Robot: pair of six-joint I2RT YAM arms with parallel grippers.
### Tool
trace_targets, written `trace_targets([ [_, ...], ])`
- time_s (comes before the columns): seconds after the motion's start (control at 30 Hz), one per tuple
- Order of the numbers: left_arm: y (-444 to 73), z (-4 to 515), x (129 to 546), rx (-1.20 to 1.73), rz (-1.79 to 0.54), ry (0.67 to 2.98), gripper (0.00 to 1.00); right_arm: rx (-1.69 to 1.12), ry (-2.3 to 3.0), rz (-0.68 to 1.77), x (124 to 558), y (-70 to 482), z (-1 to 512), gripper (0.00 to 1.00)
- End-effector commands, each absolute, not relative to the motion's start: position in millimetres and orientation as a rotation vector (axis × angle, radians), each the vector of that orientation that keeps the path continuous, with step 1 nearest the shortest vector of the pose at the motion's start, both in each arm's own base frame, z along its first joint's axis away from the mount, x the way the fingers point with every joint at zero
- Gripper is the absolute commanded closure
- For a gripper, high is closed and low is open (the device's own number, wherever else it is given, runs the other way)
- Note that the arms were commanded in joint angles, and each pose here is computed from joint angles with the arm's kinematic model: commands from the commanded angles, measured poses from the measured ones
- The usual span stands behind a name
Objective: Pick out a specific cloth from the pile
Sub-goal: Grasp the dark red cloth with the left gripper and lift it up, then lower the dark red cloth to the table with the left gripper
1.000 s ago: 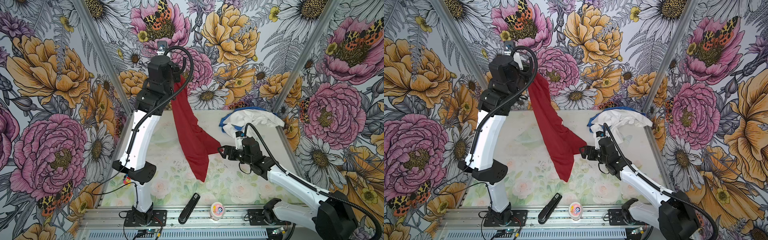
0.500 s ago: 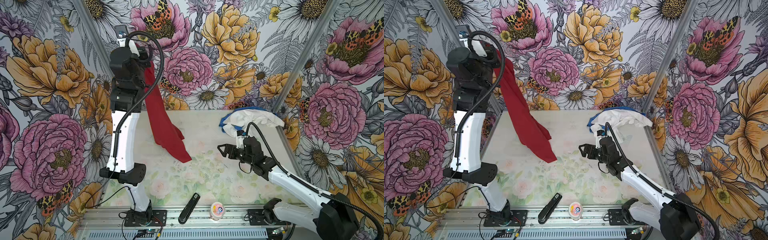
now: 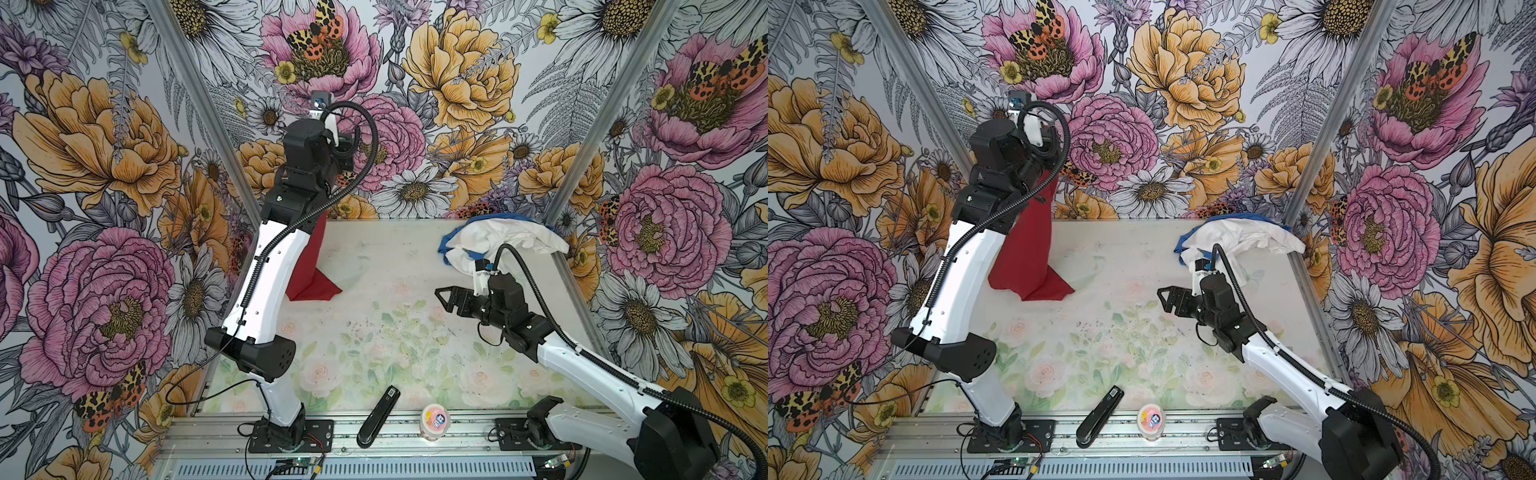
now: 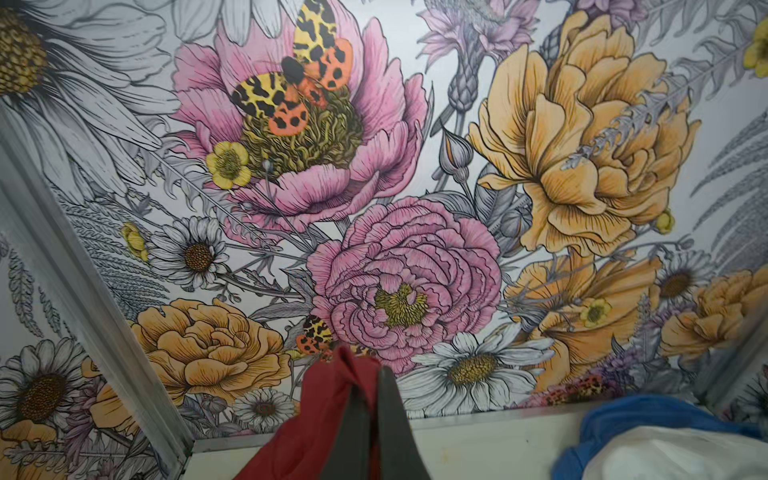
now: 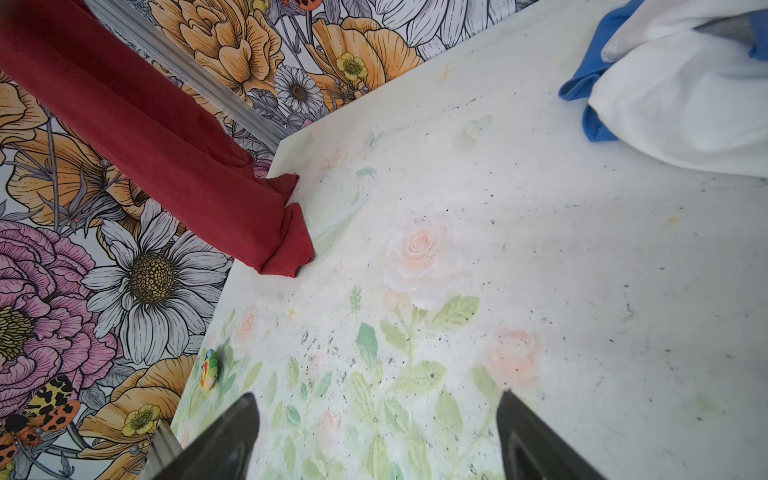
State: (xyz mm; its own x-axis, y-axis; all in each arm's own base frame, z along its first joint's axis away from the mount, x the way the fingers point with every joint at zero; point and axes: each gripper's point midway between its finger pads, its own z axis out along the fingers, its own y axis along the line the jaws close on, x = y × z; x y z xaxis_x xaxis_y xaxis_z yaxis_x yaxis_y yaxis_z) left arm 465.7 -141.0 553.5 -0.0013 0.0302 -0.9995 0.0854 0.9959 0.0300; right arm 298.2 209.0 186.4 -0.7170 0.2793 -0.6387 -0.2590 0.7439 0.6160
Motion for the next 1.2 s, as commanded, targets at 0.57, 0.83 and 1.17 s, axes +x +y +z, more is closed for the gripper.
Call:
trace_targets([
  [0.57, -9.2, 503.1, 429.6, -0.231, 0.204, 1.643, 1.0, 0.005, 2.192, 0.997, 307.6, 227.1, 171.4, 0.1],
  [0.83, 67.5, 478.1, 396.1, -0.415, 0.369, 1.628, 1.0, 0.006, 2.2, 1.019, 311.8, 233.7, 168.5, 0.11],
  [1.17, 3.3, 387.2, 412.3, -0.181, 0.071, 1.879, 1.0, -0.005, 2.215, 1.039, 311.4, 240.0, 165.2, 0.11],
])
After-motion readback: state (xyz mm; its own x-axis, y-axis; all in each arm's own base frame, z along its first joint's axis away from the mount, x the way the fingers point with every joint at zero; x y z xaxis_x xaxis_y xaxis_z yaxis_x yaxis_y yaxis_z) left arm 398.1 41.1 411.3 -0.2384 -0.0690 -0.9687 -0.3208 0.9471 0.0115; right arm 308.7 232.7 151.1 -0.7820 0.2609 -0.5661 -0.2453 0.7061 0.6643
